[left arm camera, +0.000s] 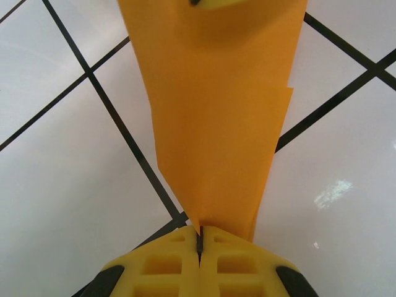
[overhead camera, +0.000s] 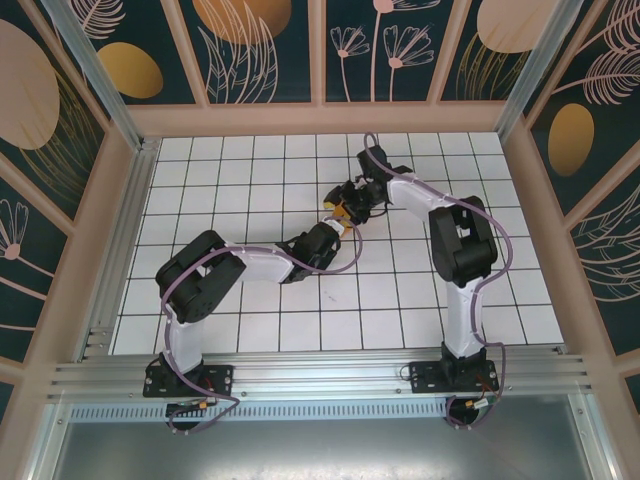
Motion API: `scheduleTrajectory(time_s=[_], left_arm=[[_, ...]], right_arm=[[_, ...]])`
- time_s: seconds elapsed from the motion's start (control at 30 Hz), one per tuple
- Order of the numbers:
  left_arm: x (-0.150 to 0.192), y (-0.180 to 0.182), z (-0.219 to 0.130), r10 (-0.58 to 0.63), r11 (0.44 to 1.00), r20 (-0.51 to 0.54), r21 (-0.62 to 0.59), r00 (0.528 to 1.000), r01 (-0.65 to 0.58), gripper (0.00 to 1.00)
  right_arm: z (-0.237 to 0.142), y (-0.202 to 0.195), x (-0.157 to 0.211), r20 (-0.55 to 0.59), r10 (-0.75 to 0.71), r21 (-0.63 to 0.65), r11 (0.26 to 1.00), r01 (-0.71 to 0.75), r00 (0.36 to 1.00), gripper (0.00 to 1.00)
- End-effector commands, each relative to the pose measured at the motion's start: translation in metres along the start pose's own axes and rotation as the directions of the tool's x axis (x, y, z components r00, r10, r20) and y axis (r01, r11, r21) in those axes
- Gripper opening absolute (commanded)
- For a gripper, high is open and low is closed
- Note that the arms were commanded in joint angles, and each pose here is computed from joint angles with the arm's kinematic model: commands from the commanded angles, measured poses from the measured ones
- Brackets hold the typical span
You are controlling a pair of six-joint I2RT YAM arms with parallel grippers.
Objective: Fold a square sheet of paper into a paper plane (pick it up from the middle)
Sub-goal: Fold the wing for the fifth time at the center of the table.
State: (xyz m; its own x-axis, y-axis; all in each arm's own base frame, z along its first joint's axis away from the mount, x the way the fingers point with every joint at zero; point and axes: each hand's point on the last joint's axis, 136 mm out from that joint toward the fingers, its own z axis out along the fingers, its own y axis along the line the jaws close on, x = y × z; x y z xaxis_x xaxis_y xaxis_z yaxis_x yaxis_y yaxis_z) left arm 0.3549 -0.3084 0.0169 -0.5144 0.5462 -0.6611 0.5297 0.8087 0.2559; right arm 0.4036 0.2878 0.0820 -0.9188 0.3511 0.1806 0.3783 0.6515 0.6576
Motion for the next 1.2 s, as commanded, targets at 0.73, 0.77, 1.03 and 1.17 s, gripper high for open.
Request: scheduleTrajectory(time_s=[0.73, 0.77, 1.03, 1.17], left_arm=[[0.009, 0.001, 0.003, 0.014, 1.000, -0.036, -0.014, 0.999, -0.015, 0.08], [0.008, 0.000, 0.003, 0.011, 1.000, -0.037, -0.013, 0.999, -0.011, 0.10], [-0.009, -0.005, -0.013, -0.073, 0.996, -0.015, 0.051, 0.997, 0.074, 0.36], [-0.026, -0.002, -0.030, -0.128, 0.989, 0.029, 0.082, 0.991, 0.126, 0.45]], right_arm=[[-0.002, -0.038, -0.011, 0.053, -0.026, 0.145, 0.989, 0.018, 0.998, 0.09], [-0.001, -0.039, -0.012, 0.056, -0.031, 0.147, 0.989, 0.023, 0.998, 0.08], [0.002, -0.050, -0.013, 0.074, -0.104, 0.151, 0.984, 0.092, 0.992, 0.01], [0.001, -0.055, -0.014, 0.083, -0.157, 0.160, 0.977, 0.142, 0.984, 0.00]])
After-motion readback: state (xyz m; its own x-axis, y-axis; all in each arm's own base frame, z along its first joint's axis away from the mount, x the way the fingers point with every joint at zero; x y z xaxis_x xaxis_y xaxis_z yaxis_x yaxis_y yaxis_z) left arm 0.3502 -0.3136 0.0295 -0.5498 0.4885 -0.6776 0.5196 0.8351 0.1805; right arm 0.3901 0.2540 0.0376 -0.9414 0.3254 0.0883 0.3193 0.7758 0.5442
